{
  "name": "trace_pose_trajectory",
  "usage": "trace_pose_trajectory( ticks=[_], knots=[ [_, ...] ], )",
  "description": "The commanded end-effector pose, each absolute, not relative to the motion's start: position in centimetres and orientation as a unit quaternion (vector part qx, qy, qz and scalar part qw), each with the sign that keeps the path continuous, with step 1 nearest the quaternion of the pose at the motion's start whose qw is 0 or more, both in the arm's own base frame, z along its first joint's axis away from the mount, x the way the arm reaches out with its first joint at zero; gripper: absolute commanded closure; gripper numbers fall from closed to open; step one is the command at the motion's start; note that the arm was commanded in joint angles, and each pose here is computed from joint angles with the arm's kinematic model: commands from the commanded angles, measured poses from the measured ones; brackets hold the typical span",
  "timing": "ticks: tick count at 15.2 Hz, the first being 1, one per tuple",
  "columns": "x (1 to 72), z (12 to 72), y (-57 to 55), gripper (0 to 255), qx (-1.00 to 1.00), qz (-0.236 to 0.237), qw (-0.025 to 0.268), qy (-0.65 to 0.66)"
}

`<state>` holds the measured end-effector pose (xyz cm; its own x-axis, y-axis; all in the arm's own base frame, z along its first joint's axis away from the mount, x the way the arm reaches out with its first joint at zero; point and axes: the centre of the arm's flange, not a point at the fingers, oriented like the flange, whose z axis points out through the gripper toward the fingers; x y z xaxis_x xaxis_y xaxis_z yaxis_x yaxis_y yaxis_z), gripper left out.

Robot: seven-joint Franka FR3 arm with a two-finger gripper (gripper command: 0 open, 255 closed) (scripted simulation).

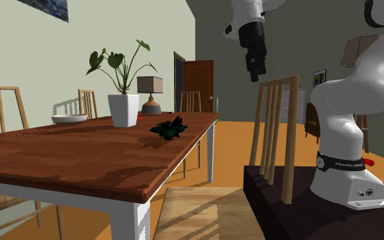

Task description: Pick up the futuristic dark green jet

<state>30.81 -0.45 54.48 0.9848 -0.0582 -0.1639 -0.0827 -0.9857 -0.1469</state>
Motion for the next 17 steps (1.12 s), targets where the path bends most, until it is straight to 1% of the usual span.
trace_pose_trajectory(
  ticks=[1, 17],
  knots=[
    [30.8, 54.5, -0.5, 0, -0.993, 0.080, 0.077, 0.035],
    [47.1, 47.7, -8.9, 0, -0.996, 0.046, 0.030, 0.071]
  ],
)
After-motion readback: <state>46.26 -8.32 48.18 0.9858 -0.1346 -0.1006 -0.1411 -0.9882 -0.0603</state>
